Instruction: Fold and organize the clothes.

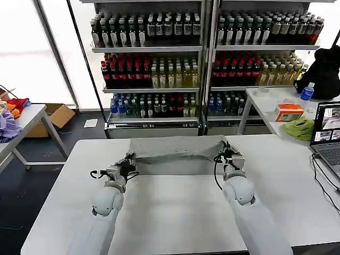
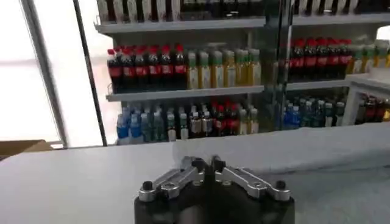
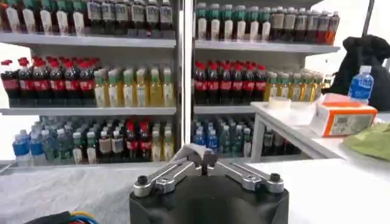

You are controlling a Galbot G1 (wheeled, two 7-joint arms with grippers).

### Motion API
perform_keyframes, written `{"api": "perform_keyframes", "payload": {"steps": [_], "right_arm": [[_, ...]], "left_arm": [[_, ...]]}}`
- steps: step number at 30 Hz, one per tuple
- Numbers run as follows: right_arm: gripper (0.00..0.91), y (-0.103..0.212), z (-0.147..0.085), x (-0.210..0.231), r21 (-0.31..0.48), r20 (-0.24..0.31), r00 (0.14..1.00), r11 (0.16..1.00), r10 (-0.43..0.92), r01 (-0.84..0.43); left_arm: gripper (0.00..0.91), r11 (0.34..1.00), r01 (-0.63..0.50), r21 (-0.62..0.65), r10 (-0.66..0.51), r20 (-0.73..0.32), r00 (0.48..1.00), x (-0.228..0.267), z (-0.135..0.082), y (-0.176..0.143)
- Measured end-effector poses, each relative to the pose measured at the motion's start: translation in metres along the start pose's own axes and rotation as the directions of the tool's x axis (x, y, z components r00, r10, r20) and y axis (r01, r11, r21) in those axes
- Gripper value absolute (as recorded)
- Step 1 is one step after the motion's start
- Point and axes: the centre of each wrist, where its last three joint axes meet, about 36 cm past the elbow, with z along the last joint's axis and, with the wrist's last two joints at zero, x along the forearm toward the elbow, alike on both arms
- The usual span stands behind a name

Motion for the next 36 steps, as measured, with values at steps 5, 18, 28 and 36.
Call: {"api": "perform_keyframes", "payload": {"steps": [5, 18, 28, 36], "right_arm": [[0.907, 0.002, -0.004, 0.002, -0.054, -0.023, 1.000, 0.999, -0.002, 0.000], [0.907, 0.004, -0.016, 0.006, -0.153, -0.063, 0.997, 0.986, 0.054, -0.063], [0.907, 0.012, -0.029, -0.012, -0.214, -0.105, 0.990, 0.971, 0.089, -0.110], [0.907, 0.018, -0.040, -0.016, -0.237, -0.140, 0.987, 0.965, 0.081, -0.113]], "left_arm": [[0.907, 1.000, 0.005, 0.004, -0.005, 0.002, 1.000, 0.006, -0.005, 0.003], [0.907, 1.000, 0.005, 0.013, -0.005, 0.000, 1.000, 0.029, -0.009, 0.004], [0.907, 1.000, -0.009, 0.020, 0.009, -0.031, 0.999, 0.043, -0.003, 0.000], [0.907, 1.000, -0.012, 0.028, 0.013, -0.038, 0.999, 0.053, -0.001, 0.001]]}}
